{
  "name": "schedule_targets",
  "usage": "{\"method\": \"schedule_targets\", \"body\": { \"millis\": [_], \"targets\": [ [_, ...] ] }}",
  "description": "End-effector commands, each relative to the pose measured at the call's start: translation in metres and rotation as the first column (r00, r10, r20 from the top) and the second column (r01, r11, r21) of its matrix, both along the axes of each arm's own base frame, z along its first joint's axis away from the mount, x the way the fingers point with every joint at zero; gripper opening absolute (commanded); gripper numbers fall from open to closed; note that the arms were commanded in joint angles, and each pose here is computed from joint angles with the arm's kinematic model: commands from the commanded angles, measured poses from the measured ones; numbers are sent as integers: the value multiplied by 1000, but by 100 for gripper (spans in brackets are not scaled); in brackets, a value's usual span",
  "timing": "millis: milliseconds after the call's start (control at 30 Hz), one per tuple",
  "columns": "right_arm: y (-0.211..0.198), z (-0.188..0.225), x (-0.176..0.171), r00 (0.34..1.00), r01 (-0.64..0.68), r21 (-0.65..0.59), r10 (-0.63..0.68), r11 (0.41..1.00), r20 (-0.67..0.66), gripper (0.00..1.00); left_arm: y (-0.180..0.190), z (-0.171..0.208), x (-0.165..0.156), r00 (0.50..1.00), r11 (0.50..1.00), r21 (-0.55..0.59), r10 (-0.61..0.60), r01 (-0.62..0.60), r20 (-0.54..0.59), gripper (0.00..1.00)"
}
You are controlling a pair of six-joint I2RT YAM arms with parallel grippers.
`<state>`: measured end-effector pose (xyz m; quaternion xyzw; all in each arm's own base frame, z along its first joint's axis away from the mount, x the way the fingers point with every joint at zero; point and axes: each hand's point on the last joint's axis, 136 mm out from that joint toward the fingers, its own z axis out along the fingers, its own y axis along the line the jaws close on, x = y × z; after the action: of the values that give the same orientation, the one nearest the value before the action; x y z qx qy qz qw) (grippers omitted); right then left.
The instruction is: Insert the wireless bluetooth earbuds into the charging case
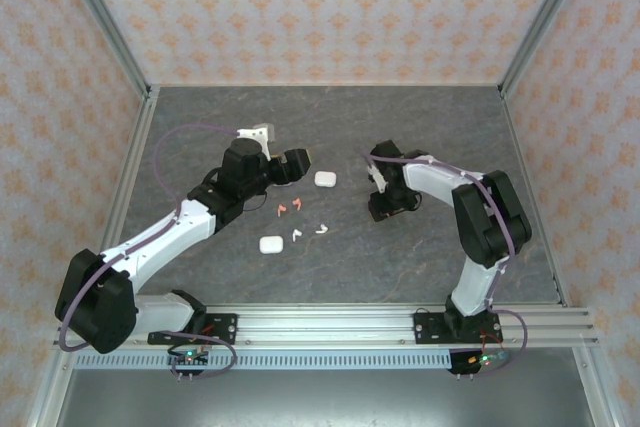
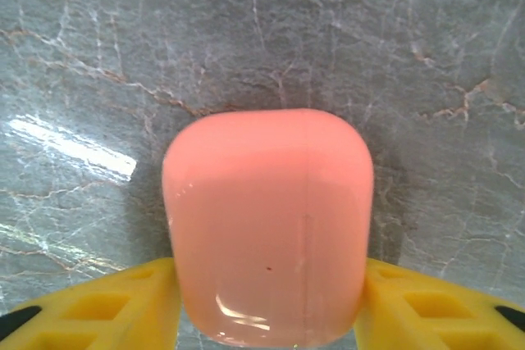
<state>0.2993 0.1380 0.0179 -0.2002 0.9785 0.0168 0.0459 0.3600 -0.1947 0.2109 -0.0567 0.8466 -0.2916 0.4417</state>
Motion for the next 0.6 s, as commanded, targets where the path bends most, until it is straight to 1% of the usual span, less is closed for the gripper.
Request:
{"method": "schedule_targets", "body": {
  "millis": [0,167,333,467,567],
  "targets": [
    [-15,-7,9,999,-6,-93,10,996,37,50,12,1,-3,1000,998,56,12,-13,25,87],
    [-12,2,16,994,-36,-100,46,994,103,41,15,7,-8,999,999,51,-1,-1,39,87],
    [3,32,20,963,-103,-71,118,992,240,38,14,11,-15,998,999,3,-49,49,31,87],
    [25,65,18,900,-192,-39,192,981,391,37,5,17,-25,989,988,-53,-146,148,31,86],
    [42,96,14,829,-266,-24,242,964,504,37,-11,24,-40,961,958,-80,-273,277,52,85]
  ]
}}
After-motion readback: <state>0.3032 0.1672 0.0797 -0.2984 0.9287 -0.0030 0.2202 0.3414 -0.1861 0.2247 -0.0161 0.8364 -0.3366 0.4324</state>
